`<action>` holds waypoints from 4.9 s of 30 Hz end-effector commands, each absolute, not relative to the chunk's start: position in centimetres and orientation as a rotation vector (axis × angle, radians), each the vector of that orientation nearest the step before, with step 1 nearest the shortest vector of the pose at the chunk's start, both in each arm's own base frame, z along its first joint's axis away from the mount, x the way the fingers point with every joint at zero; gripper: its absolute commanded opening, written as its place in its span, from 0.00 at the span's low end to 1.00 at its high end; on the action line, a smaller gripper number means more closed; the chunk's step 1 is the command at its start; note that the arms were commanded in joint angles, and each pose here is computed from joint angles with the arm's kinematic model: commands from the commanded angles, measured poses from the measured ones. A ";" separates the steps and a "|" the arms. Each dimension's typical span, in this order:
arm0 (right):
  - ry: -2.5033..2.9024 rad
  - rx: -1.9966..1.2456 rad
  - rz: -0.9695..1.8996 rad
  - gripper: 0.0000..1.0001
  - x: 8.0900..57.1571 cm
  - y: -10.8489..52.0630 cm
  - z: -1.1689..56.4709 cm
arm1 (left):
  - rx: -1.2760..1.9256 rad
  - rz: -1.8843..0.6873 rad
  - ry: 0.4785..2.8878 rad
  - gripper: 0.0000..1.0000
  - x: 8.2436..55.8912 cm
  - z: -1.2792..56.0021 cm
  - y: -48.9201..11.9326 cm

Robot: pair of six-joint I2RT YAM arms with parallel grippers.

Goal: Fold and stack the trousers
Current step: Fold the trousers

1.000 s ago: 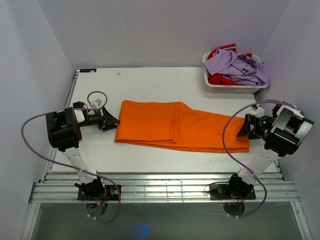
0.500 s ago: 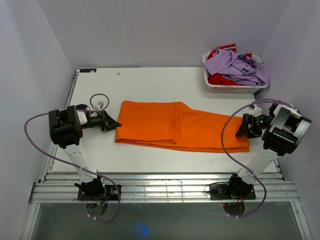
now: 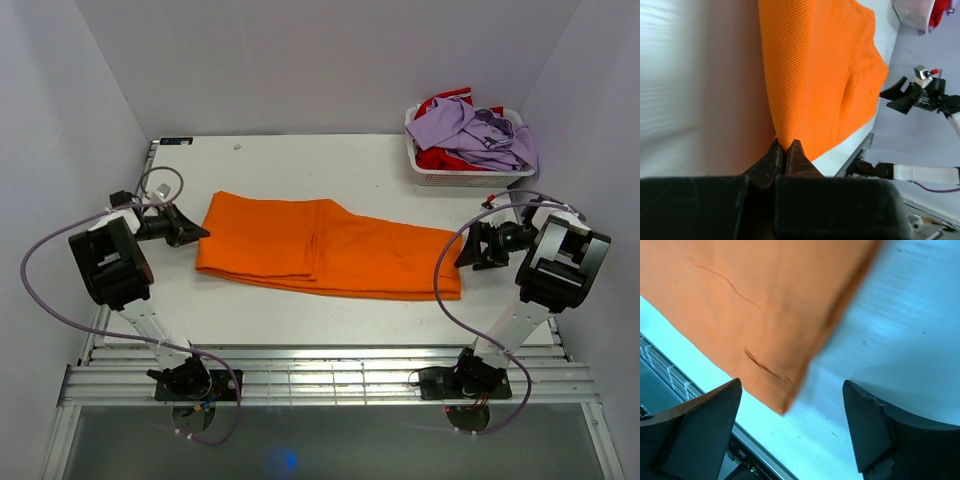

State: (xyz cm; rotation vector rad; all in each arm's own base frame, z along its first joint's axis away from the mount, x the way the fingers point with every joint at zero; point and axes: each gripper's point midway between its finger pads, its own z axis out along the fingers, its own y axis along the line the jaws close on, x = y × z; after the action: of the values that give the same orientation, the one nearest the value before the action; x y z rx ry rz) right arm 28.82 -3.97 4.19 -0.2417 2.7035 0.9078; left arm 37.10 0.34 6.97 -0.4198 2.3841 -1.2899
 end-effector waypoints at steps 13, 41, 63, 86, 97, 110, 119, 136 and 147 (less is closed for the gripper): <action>2.502 -0.141 1.062 0.96 32.0 1.2 7.1 | -0.056 -1.161 2.245 0.00 36.3 22.7 -1.9; 2.565 -0.249 1.172 0.08 32.3 9.0 1.2 | 0.073 -1.271 2.312 0.00 34.5 23.6 -32.5; 2.525 -0.270 1.226 0.08 31.4 9.7 1.8 | 0.062 -1.330 2.474 0.00 32.9 14.6 -46.4; 2.500 -0.269 1.211 0.08 31.3 9.8 2.2 | 0.079 -1.371 2.500 0.00 31.4 14.1 -51.3; 2.492 -0.266 1.203 0.08 31.3 9.8 2.4 | 0.069 -1.419 2.479 0.00 32.0 14.7 -53.5; 2.494 -0.274 1.206 0.08 31.0 9.8 2.7 | 0.053 -1.457 2.459 0.10 31.9 14.0 -55.3; 2.517 -0.265 1.099 0.23 32.1 7.3 4.0 | 0.095 -1.396 2.442 0.65 33.4 14.8 -52.5; 2.492 -0.134 1.156 0.74 31.9 6.1 10.5 | 0.330 -0.850 2.348 0.98 37.4 17.7 -31.2; 2.668 -0.191 1.052 0.72 32.2 9.2 6.1 | 0.330 -0.921 2.473 0.98 36.4 14.1 -19.7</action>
State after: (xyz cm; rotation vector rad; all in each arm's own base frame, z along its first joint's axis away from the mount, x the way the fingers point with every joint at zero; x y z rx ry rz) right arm 31.82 9.03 7.19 -0.2286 2.6212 1.0776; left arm 39.28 -18.31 13.23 0.1528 2.4847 -0.7918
